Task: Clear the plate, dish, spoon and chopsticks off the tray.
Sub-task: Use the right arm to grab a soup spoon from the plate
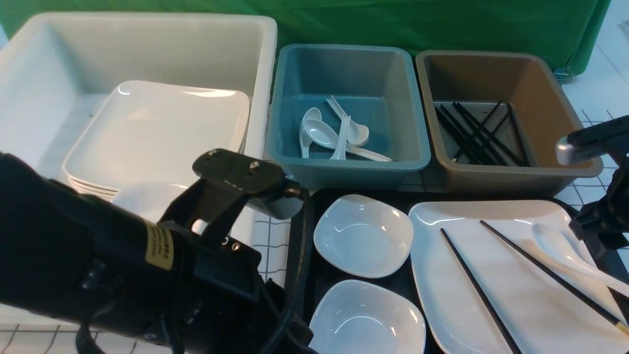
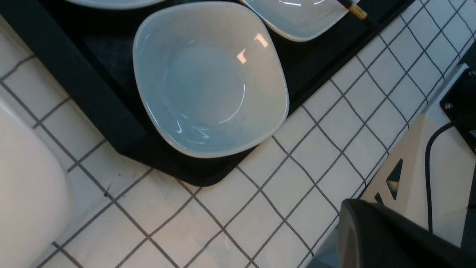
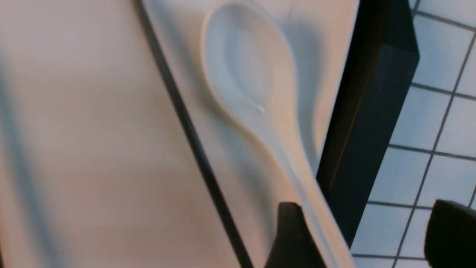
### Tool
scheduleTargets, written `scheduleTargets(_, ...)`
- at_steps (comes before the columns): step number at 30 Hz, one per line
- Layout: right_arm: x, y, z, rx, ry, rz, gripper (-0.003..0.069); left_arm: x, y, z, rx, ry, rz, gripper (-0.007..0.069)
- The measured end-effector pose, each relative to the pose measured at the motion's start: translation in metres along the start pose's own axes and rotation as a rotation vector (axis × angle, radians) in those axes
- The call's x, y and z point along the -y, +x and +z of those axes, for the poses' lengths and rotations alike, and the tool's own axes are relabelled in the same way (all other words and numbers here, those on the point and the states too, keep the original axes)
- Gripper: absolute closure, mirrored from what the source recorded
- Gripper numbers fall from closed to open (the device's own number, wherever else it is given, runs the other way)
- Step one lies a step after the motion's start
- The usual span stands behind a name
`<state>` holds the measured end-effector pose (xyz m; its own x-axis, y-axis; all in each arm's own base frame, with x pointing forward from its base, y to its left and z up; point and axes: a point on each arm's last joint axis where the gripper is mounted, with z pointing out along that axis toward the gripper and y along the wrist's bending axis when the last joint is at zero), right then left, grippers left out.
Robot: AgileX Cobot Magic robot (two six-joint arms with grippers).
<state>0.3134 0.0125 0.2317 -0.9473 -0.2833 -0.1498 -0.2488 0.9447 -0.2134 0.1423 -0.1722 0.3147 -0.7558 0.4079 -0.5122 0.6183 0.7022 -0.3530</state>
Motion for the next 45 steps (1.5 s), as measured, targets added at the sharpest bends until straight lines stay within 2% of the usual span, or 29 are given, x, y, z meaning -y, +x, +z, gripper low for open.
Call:
scheduleTargets(7, -0.002, -0.006, 0.033, -0.092, -0.030, -0.039, 0.0233, -0.001, -0.006, 0.000, 0.068, -0.016, 0.020, 0.0638)
scheduleTargets(11, -0.005, -0.007, 0.046, -0.133, -0.040, -0.049, 0.0233, -0.002, -0.018, 0.010, 0.130, -0.007, 0.083, 0.0638)
scheduleTargets(26, -0.007, -0.004, 0.055, -0.201, -0.051, -0.063, 0.0234, 0.006, -0.088, 0.080, 0.068, 0.028, 0.089, 0.0638)
scheduleTargets(37, -0.007, -0.003, 0.055, -0.206, -0.052, -0.068, 0.0234, 0.010, -0.114, 0.104, 0.008, 0.045, 0.116, 0.0638)
scheduleTargets(41, -0.007, -0.003, 0.055, -0.206, -0.052, -0.070, 0.0270, 0.015, -0.124, 0.095, 0.044, 0.055, 0.132, 0.0638)
scheduleTargets(45, -0.006, -0.002, 0.055, -0.216, -0.052, -0.088, 0.0390, 0.017, -0.127, 0.093, 0.049, 0.059, 0.136, 0.0638)
